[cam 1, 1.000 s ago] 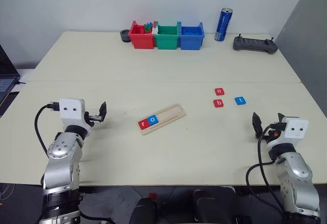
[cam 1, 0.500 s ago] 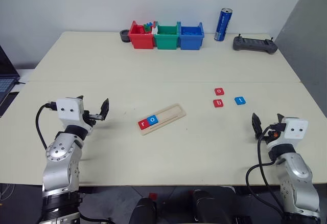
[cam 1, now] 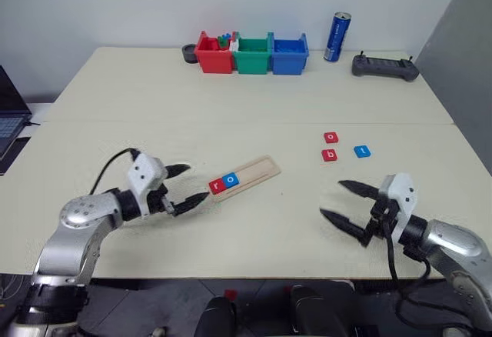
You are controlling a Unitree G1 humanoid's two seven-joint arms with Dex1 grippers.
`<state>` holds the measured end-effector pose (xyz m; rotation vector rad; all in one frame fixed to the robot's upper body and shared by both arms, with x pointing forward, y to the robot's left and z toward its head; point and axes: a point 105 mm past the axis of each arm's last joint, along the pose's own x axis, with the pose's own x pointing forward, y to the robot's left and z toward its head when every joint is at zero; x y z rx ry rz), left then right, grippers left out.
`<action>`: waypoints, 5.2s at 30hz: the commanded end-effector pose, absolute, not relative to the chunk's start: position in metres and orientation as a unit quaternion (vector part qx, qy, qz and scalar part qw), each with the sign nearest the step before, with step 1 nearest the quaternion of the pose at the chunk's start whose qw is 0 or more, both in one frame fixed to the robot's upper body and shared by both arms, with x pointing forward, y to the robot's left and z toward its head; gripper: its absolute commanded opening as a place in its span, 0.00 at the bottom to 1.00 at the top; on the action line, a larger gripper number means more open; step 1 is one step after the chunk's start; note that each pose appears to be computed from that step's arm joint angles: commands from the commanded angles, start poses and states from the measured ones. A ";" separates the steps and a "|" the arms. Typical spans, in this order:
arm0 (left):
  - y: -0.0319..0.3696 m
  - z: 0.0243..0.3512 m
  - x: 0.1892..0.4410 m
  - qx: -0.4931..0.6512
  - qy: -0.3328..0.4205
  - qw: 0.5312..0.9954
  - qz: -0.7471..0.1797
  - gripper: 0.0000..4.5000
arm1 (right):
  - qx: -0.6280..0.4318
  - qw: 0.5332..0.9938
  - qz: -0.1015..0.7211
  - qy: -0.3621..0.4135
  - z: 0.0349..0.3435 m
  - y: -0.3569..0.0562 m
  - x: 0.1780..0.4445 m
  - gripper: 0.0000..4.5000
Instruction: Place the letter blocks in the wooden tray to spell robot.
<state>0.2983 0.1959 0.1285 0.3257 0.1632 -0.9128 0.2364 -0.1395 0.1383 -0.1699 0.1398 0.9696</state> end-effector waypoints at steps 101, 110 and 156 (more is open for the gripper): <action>0.148 0.138 0.301 0.238 0.069 0.743 -0.622 0.99 | -0.114 0.968 0.160 0.156 0.153 -0.216 0.308 1.00; 0.147 0.139 0.298 0.220 0.057 0.765 -0.603 0.99 | -0.113 0.971 0.136 0.164 0.157 -0.221 0.331 1.00; 0.138 0.152 0.305 0.217 0.039 0.775 -0.593 0.99 | -0.087 0.978 0.134 0.134 0.126 -0.154 0.375 1.00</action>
